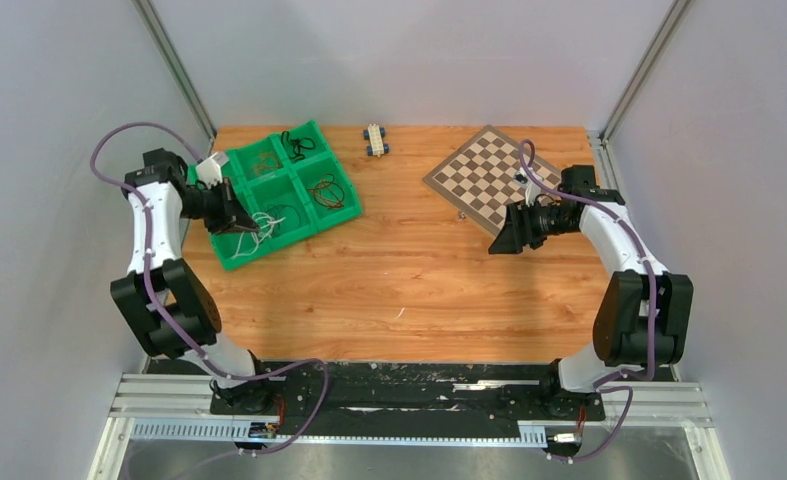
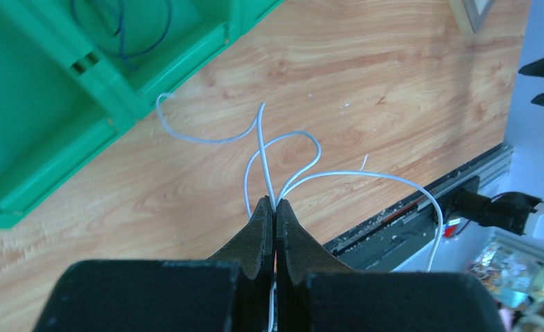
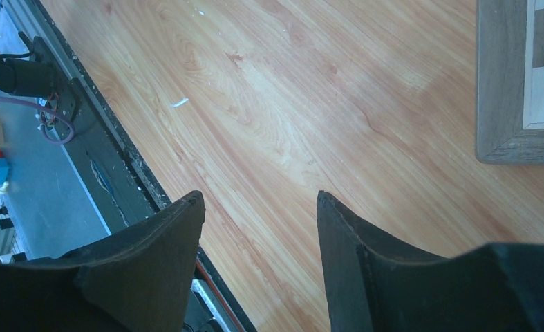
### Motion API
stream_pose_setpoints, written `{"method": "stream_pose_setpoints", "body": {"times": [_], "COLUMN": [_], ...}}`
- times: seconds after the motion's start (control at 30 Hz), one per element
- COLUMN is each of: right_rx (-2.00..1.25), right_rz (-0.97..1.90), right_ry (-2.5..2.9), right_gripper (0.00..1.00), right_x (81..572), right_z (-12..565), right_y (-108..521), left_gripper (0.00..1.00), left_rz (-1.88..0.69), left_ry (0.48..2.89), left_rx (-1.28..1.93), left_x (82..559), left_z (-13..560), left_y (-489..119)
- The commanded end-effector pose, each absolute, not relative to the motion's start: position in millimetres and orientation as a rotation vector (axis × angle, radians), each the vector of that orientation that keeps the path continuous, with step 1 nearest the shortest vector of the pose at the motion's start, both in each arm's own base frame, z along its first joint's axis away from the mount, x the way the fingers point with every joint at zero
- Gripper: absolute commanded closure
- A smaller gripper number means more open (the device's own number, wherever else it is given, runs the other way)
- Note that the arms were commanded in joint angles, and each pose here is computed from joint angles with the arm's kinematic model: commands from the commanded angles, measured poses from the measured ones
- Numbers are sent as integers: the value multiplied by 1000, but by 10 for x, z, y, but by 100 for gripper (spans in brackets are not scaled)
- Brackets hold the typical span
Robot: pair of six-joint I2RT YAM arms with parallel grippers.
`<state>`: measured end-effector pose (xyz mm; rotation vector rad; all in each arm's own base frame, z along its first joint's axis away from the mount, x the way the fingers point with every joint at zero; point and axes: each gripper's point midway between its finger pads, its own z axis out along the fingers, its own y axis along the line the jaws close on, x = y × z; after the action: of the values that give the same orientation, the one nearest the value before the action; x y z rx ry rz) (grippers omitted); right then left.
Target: Untangle the cables
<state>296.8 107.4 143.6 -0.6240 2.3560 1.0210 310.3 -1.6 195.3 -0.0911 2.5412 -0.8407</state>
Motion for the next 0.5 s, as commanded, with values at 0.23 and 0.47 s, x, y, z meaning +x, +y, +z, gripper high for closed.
{"method": "stream_pose_setpoints", "body": {"times": [0.23, 0.47], "right_rx": [-616, -608], "right_rz": [1014, 1001], "right_ry": [2339, 2362], "right_gripper": [40, 40], "right_x": [2986, 2978], "right_z": [1443, 1391], "right_y": [1074, 1052], "left_gripper": [100, 100], "left_rz": [-789, -674], "left_ry": [2611, 2553], "left_rx": [-420, -429], "left_x": [3374, 3814], "left_z": [1744, 1662], "left_y": [635, 937]}}
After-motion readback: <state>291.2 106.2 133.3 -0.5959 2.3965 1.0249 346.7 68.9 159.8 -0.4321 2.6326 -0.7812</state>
